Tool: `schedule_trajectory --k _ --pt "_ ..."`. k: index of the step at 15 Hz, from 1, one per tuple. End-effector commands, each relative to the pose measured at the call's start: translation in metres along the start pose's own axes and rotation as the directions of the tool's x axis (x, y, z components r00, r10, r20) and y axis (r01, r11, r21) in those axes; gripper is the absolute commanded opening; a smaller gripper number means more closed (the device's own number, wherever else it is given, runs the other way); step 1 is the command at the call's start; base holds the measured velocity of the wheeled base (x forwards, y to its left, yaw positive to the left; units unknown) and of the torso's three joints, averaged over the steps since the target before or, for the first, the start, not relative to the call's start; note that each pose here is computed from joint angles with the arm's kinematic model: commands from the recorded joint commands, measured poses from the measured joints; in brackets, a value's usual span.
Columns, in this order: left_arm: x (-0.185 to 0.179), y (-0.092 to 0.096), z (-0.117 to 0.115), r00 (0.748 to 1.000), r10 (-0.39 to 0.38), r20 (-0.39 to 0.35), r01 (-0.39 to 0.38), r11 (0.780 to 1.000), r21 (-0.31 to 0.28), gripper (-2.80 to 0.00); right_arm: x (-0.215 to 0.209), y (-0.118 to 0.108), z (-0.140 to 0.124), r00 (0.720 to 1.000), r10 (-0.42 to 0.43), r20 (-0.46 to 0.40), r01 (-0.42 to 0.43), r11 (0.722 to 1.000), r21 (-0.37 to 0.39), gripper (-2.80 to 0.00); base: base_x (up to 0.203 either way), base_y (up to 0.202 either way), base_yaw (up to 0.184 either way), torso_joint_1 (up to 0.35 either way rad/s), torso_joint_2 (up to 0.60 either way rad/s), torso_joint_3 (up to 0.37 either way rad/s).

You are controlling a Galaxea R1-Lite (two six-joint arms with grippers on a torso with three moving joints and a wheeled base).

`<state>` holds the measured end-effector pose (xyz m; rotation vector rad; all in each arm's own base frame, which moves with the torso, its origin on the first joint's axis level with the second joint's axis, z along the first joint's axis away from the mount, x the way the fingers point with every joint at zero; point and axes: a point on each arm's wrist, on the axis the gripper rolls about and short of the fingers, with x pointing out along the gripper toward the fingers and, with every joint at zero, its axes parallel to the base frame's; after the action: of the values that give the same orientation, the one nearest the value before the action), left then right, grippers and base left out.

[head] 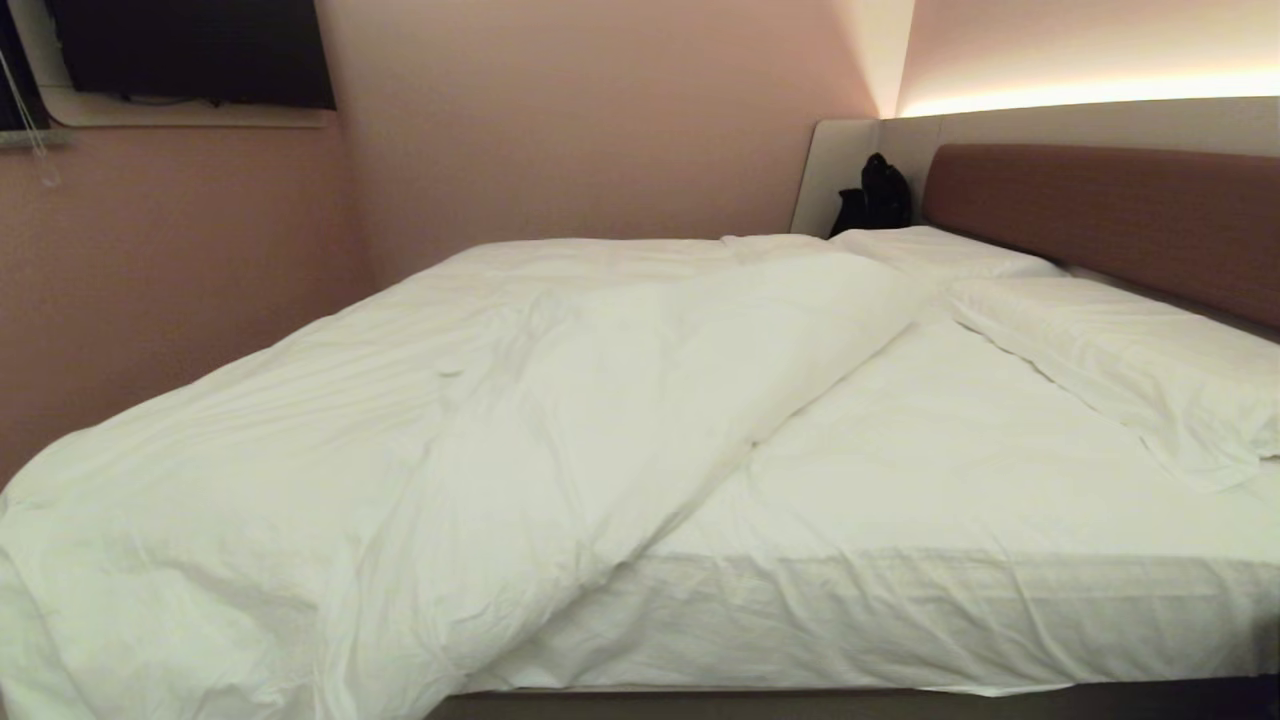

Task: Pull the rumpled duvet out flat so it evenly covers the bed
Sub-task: Hold the folded corner of the quilt

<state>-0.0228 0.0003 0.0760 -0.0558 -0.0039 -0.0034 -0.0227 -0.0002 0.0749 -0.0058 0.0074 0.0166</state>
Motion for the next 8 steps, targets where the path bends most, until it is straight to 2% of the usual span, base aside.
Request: schedule_trajectory --k 1,8 --pt "0.0 0.0 0.0001 1.0 -0.001 0.001 0.001 1.0 -0.001 0.0 0.0 0.0 0.0 1.0 0.0 0.0 0.0 1.0 0.0 -2.8 0.0 -0.205 0.006 0.004 0.0 0.002" --pt "0.0 0.0 -0.0001 1.0 0.0 0.001 0.0 1.0 -0.001 0.0 0.0 0.0 0.0001 1.0 0.0 0.001 0.0 1.0 -0.002 -2.8 0.0 -0.195 0.0 0.002 0.0 0.004"
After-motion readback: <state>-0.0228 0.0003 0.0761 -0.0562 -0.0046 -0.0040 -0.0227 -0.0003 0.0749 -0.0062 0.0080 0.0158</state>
